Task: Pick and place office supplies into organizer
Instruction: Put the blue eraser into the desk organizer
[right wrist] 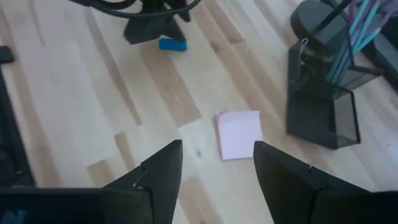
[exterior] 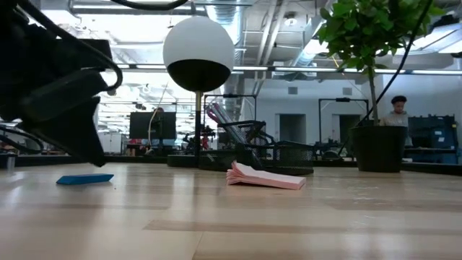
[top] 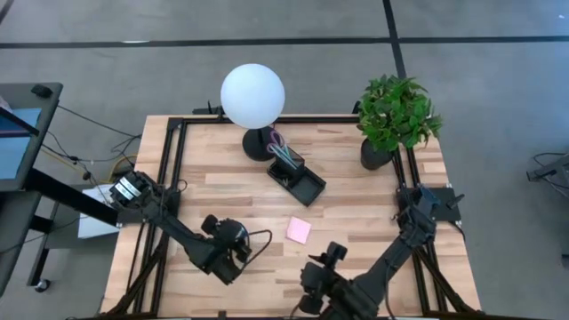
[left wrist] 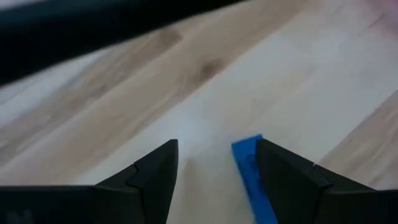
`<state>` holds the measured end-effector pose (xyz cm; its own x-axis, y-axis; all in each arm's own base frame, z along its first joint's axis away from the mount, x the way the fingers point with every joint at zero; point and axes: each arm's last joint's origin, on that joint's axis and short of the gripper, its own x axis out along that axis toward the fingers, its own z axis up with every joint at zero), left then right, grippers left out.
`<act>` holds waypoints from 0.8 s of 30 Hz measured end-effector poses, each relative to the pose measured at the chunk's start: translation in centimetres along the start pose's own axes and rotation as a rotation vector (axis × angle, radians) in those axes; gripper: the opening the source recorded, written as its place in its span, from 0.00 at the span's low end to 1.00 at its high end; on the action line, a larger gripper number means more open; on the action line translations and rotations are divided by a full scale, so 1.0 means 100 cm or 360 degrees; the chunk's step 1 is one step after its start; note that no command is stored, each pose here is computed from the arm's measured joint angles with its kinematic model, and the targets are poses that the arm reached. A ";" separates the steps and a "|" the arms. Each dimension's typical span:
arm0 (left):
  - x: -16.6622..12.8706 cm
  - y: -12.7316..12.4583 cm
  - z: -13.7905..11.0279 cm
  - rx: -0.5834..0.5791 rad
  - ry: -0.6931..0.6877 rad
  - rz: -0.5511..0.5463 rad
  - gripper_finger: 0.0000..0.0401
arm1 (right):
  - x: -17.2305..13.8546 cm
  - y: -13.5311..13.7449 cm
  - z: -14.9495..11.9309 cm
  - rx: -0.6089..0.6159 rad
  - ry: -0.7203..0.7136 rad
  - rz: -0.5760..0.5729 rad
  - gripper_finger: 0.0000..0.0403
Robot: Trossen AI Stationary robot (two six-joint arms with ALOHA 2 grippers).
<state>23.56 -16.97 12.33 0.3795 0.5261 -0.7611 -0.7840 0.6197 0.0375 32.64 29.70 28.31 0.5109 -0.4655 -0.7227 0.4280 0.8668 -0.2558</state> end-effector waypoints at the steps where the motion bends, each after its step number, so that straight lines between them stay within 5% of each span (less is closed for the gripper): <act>1: 0.000 0.000 0.001 -0.0008 -0.0028 -0.0002 0.52 | -0.002 0.001 -0.002 0.0005 -0.0003 0.0007 0.48; 24: 0.001 -0.008 0.001 -0.0204 0.0078 -0.0095 0.52 | -0.022 0.025 -0.025 0.0198 -0.0101 0.0160 0.47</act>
<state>24.25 -17.35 12.23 0.4054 0.4597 -0.7902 -0.8183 0.5678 -0.0895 30.70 33.30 27.64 0.6000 -0.3913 -0.6978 0.4595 0.8825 -0.0998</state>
